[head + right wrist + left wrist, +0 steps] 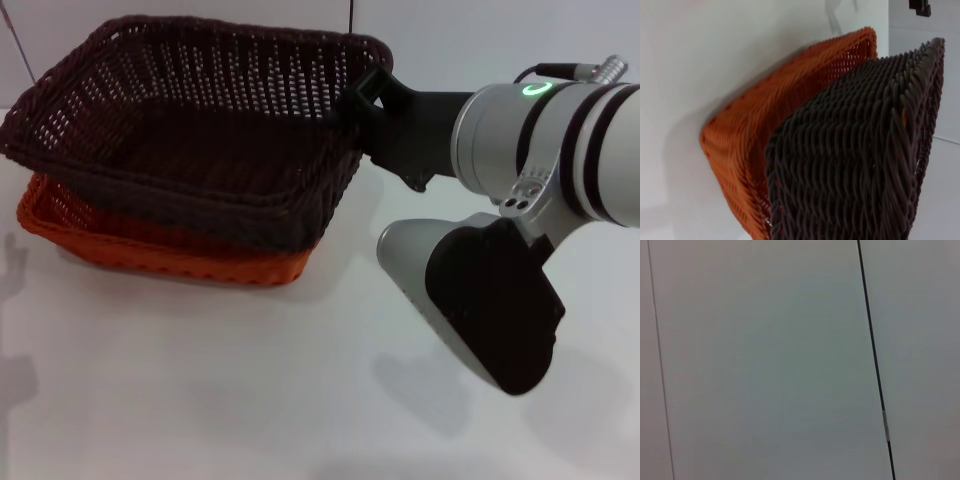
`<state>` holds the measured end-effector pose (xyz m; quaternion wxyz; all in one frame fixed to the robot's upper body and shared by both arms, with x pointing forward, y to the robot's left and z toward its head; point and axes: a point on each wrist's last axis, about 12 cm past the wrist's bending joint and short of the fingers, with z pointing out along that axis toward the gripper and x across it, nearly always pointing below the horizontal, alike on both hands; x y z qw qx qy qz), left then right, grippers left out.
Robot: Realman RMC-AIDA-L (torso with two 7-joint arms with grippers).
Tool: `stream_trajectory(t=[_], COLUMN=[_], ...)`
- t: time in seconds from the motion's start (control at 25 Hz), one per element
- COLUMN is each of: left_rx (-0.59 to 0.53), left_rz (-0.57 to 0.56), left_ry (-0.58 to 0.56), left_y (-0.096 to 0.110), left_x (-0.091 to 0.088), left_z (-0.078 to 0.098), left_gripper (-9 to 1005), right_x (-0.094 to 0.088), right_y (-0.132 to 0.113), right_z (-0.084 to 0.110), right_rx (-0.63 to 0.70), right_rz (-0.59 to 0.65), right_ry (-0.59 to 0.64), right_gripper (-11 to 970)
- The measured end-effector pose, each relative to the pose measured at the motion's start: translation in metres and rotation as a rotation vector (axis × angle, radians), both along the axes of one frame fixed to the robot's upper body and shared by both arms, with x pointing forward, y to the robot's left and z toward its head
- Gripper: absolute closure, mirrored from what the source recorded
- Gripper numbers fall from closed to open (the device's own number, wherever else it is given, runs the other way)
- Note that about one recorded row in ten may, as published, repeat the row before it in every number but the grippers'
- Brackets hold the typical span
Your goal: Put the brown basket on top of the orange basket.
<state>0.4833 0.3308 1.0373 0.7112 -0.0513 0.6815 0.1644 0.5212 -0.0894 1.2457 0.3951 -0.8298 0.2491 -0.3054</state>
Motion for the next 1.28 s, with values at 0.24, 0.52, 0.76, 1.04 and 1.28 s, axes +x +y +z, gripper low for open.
stream_trajectory(t=[0.24,0.52,0.76,1.04,1.28], left_rx=[-0.006,-0.01,-0.009,-0.009,-0.009], left_rz=[0.008,0.015,-0.002,-0.008,-0.018], left_ry=[0.002,-0.003,0.001,-0.002,0.005], left_y=[0.001,0.002,-0.002,-0.003,-0.005], left_x=[-0.001,-0.003,0.0,0.003,0.005], left_z=[-0.001,0.0,-0.001,0.0,0.0], left_gripper=[199,199,199,199,199], right_x=[0.012,0.032,0.041,0.043,0.039], right_y=[0.0,-0.001,0.003,0.001,-0.012], right_z=[-0.005,-0.012,-0.019,-0.024,-0.024], right_rx=[-0.03,-0.078,-0.024,-0.005,0.061], right_rz=[0.017,0.029,0.044,0.016,-0.089], right_ry=[-0.047,-0.084,-0.05,-0.015,-0.012], right_gripper=[724,719,715,711,666])
